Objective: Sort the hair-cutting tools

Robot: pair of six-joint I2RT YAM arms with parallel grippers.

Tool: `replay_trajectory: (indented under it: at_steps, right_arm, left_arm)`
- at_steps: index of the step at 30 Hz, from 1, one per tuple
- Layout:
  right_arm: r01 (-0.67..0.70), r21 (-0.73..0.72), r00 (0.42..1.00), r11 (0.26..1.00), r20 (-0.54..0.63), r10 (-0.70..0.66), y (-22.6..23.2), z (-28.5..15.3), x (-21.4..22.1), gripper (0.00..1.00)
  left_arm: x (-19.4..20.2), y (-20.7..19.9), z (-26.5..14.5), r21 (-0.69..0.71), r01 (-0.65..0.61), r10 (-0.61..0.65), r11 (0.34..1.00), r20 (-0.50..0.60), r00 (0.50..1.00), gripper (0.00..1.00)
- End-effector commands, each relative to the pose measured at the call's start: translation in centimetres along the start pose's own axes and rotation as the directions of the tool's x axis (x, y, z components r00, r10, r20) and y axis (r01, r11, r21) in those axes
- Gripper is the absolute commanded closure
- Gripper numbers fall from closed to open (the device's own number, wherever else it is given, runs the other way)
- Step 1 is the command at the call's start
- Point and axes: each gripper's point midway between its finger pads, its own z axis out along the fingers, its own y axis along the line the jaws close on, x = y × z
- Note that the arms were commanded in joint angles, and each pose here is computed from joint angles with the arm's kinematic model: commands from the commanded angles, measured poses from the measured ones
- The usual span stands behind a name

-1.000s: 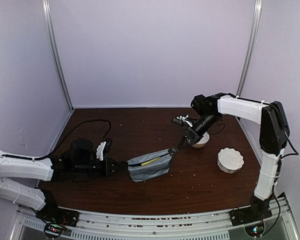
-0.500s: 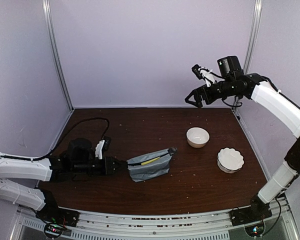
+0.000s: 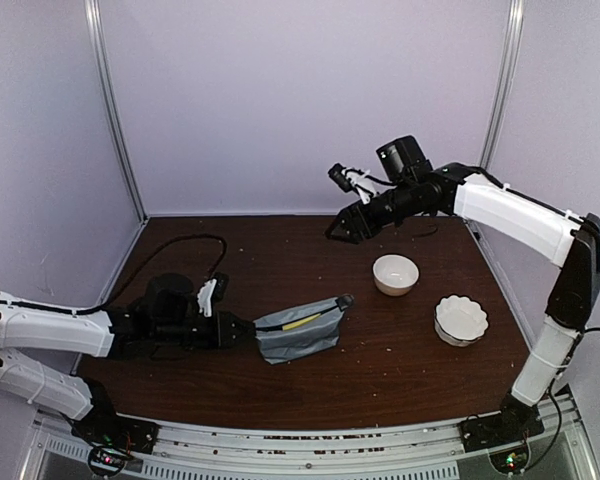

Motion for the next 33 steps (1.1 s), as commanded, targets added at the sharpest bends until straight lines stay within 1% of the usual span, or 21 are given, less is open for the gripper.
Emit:
replay_trajectory:
  at_steps: [1,3,5,9,12,16,21,26,30,33]
  right_arm:
    - [-0.050,-0.194,0.987,0.980,-0.162,0.018,5.1,3.8,4.5,0.44]
    - [-0.053,-0.254,0.976,0.966,-0.219,-0.004,7.0,5.0,6.1,0.49]
    - [-0.067,-0.301,0.964,0.951,-0.266,-0.017,8.7,5.9,7.5,0.51]
    - [-0.066,-0.342,0.953,0.937,-0.301,-0.042,10.7,6.9,8.7,0.51]
    - [-0.091,-0.388,0.938,0.917,-0.343,-0.052,12.3,7.6,9.6,0.49]
    - [-0.126,-0.421,0.922,0.898,-0.383,-0.050,13.7,8.5,10.4,0.48]
    - [-0.196,-0.441,0.902,0.876,-0.431,-0.015,14.5,9.8,11.2,0.48]
    - [-0.222,-0.436,0.892,0.872,-0.452,0.001,14.5,10.9,11.5,0.50]
    - [-0.258,-0.458,0.886,0.851,-0.464,0.019,15.0,11.5,11.2,0.51]
    - [-0.281,-0.459,0.879,0.843,-0.476,0.033,15.1,12.1,11.3,0.51]
  left_arm:
    - [-1.4,-1.2,0.4,0.031,0.011,-0.012,0.999,0.030,0.999,0.76]
    - [-1.5,-1.1,0.4,0.028,0.014,-0.015,0.999,0.030,0.999,0.78]
    - [-1.6,-0.9,0.3,0.023,0.021,-0.021,1.000,0.030,0.999,0.78]
    - [-1.9,-0.4,0.1,0.020,0.034,-0.035,0.999,0.044,0.998,0.78]
    - [-2.0,-0.2,0.3,0.026,0.038,-0.039,0.999,0.045,0.998,0.78]
    - [-1.7,-0.4,0.8,0.046,0.036,-0.037,0.998,0.024,0.999,0.78]
    - [-1.5,-0.5,1.0,0.063,0.032,-0.033,0.997,0.016,0.999,0.86]
    - [-1.3,-0.6,1.0,0.081,0.027,-0.029,0.996,0.021,0.999,0.93]
    - [-1.4,-1.1,1.0,0.119,0.009,-0.013,0.993,0.033,0.999,0.99]
    - [-1.2,-1.2,1.2,0.130,0.006,-0.010,0.991,0.028,1.000,1.00]
